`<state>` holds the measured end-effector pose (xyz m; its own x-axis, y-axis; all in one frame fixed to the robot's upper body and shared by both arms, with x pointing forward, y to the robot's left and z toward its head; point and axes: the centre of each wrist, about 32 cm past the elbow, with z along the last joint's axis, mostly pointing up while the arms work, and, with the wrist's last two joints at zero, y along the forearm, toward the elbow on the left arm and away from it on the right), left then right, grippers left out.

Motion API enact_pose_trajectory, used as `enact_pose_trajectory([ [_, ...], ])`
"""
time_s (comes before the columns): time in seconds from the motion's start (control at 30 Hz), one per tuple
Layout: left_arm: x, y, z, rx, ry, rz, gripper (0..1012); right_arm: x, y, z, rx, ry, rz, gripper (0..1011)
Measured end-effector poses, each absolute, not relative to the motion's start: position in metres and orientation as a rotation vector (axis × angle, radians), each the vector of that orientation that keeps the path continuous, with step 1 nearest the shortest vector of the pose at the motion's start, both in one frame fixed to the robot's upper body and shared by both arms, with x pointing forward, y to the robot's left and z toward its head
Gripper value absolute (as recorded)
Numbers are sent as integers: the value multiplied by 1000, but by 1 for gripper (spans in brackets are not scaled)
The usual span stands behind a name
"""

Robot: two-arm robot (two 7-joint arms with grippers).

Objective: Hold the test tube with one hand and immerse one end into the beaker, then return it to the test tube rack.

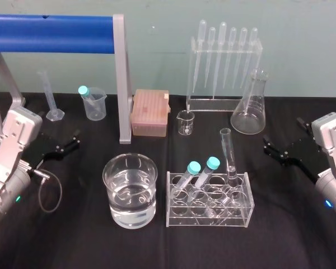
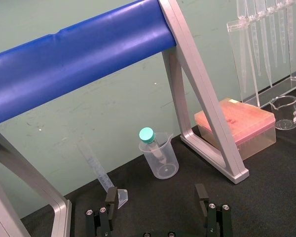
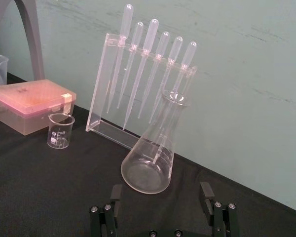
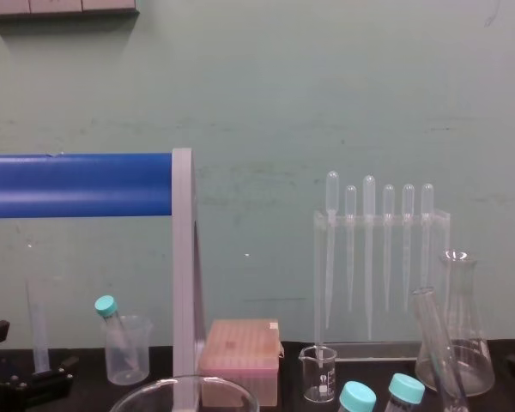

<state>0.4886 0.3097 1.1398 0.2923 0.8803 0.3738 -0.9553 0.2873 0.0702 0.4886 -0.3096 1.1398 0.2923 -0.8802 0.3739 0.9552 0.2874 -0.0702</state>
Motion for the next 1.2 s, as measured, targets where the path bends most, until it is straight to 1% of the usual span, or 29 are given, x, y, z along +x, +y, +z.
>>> enact_pose_trajectory([
  [1.2, 489, 310, 1140, 304, -285, 1248, 1000, 489, -310, 1140, -305, -285, -1248, 1000],
])
